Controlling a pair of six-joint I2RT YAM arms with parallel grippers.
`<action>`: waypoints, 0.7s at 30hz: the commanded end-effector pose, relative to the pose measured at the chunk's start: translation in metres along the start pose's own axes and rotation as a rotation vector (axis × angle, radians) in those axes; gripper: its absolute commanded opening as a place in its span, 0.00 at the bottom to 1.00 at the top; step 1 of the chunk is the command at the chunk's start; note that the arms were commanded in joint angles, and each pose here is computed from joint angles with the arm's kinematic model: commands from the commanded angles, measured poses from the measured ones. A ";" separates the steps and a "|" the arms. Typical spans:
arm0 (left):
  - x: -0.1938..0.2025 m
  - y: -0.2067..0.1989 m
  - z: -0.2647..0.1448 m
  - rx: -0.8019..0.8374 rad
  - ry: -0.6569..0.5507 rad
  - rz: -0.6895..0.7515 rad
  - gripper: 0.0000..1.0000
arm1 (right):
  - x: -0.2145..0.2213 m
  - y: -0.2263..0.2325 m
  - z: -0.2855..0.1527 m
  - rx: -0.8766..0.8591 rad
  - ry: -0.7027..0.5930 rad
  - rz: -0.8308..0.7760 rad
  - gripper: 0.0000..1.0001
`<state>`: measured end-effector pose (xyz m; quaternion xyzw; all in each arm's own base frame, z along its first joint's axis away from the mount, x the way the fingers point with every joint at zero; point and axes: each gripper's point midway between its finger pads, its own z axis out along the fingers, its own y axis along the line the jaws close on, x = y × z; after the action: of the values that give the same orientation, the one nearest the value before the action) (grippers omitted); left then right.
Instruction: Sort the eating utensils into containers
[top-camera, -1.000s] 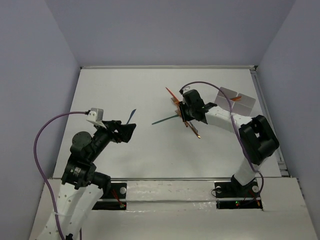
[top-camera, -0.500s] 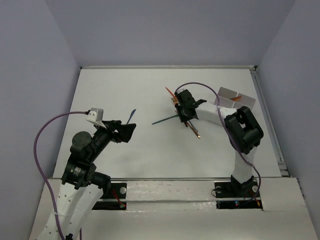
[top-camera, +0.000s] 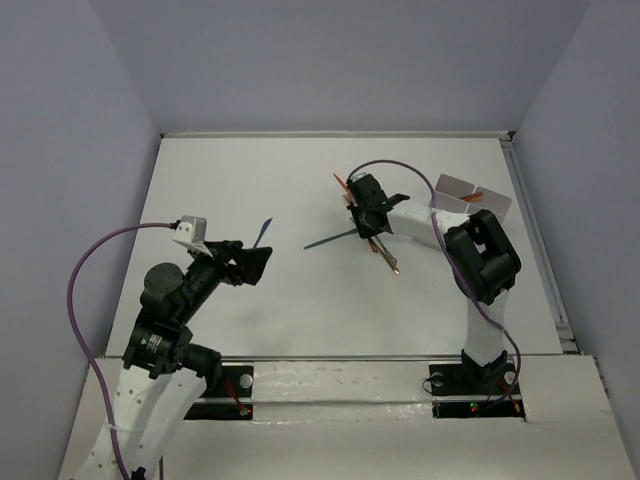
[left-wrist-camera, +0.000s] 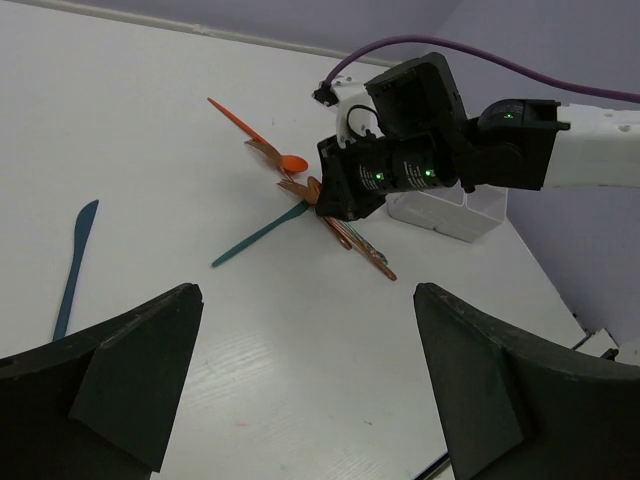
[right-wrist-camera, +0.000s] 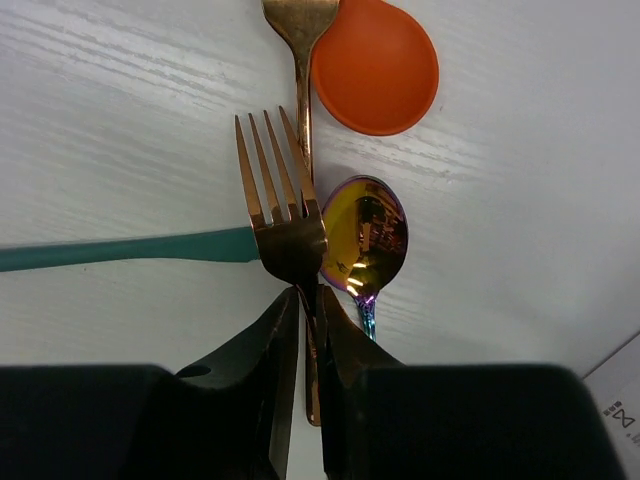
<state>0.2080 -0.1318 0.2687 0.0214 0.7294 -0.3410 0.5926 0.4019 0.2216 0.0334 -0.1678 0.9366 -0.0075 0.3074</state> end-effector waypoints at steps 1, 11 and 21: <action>-0.021 -0.013 -0.001 0.045 -0.062 0.024 0.99 | -0.018 0.001 -0.004 0.010 -0.029 0.004 0.17; -0.021 -0.013 -0.002 0.047 -0.063 0.023 0.99 | -0.025 0.000 -0.019 -0.004 -0.055 0.031 0.07; -0.021 -0.014 -0.002 0.049 -0.065 0.024 0.99 | -0.080 -0.007 -0.093 -0.062 -0.330 0.146 0.07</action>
<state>0.2080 -0.1319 0.2688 0.0215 0.7293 -0.3412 0.5927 0.3961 0.2223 0.0846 -0.1425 0.9250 0.0252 0.3512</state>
